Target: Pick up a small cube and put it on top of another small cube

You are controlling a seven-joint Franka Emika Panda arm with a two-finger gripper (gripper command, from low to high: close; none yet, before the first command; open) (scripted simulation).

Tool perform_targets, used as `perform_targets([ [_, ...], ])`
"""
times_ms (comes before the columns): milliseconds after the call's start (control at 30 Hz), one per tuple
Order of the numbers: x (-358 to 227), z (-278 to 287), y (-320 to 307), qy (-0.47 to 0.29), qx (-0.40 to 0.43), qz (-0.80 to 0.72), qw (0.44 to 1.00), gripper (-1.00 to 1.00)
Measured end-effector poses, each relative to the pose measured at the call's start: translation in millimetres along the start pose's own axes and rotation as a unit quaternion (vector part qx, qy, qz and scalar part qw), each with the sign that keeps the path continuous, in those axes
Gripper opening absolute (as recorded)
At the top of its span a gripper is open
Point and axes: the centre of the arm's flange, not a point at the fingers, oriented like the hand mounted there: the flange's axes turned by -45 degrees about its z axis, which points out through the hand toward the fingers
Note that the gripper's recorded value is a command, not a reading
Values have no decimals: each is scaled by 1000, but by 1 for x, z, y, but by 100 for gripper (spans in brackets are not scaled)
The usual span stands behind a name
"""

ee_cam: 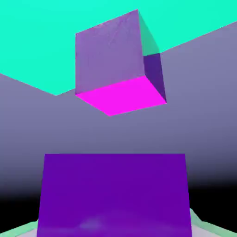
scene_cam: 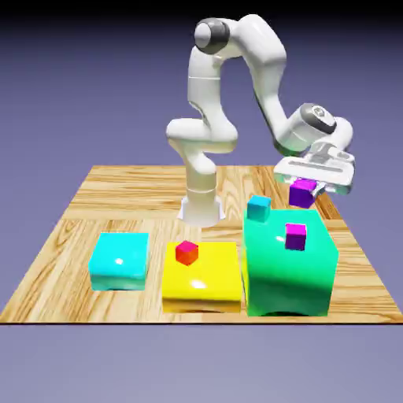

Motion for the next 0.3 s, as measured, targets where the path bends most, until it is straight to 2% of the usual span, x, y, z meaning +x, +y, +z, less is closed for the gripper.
perform_targets([
  [200, 17, 52, 0, 0, 1, 0, 1000, -100],
  [233, 19, 56, 0, 0, 0, 0, 1000, 100],
  [300, 19, 56, 0, 0, -1, 0, 1000, 100],
])
